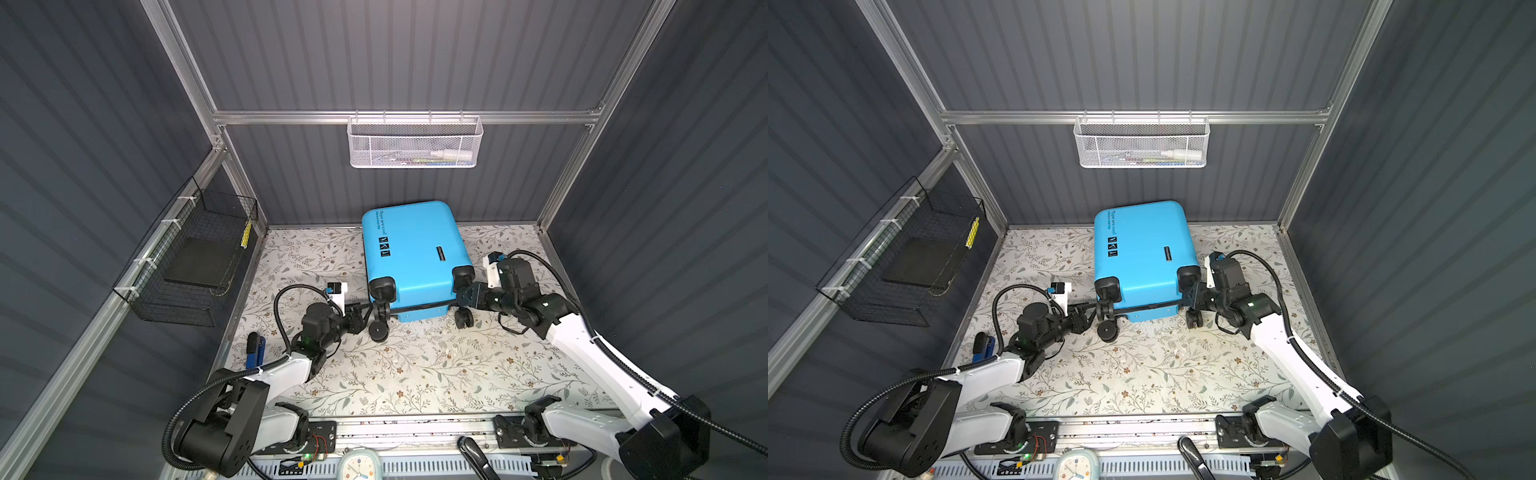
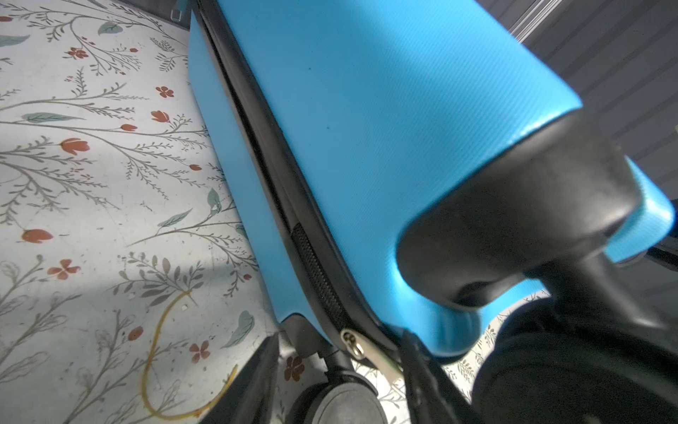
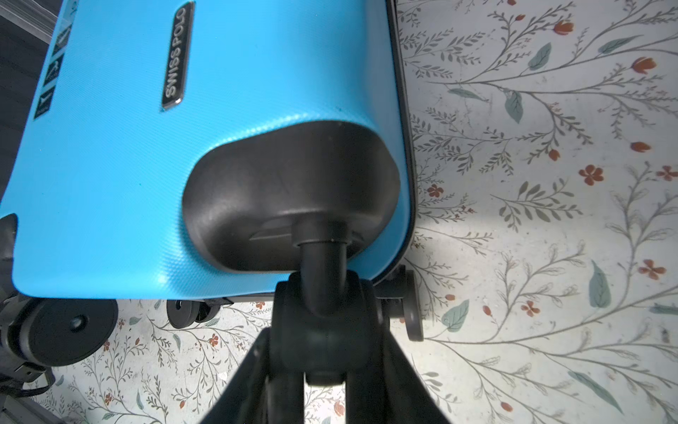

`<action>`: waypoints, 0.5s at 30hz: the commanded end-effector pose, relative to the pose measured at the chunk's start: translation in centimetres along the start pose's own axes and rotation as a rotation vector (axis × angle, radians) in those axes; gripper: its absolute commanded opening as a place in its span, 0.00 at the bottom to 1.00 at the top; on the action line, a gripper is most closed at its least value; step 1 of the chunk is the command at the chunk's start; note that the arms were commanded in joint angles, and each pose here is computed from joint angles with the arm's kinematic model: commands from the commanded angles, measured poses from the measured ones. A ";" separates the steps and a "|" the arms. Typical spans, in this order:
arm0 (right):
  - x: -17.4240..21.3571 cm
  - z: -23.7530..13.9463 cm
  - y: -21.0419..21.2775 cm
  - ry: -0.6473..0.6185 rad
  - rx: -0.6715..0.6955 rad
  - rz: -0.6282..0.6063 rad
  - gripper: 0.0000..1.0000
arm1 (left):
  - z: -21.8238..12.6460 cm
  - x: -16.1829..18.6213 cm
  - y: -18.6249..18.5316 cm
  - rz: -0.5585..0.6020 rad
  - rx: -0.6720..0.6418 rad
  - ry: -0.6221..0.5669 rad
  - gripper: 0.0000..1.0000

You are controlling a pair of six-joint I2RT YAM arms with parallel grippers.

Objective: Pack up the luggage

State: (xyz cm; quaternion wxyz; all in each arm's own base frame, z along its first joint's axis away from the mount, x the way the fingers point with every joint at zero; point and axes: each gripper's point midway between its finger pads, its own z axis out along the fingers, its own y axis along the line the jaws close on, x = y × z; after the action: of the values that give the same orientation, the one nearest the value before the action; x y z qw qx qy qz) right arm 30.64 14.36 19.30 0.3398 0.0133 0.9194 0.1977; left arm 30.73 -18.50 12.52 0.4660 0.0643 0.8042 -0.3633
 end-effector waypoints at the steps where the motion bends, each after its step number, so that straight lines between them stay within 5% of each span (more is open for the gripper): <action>1: 4.0 1.3 -1.9 0.155 0.068 0.026 0.00 | 0.2 1.7 0.1 -0.015 0.002 0.066 0.55; 9: 4.0 1.1 -2.0 0.149 0.074 0.031 0.00 | 0.7 2.7 0.1 -0.020 -0.005 0.134 0.54; 15: 3.9 1.1 -2.0 0.146 0.074 0.030 0.00 | -1.1 3.6 3.9 -0.046 -0.268 0.208 0.47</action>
State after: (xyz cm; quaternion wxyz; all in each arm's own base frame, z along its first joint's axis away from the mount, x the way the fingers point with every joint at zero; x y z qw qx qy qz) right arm 30.72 14.25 19.16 0.3388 0.0166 0.9202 0.1952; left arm 30.97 -18.36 12.01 0.4390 0.0526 0.8306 -0.3384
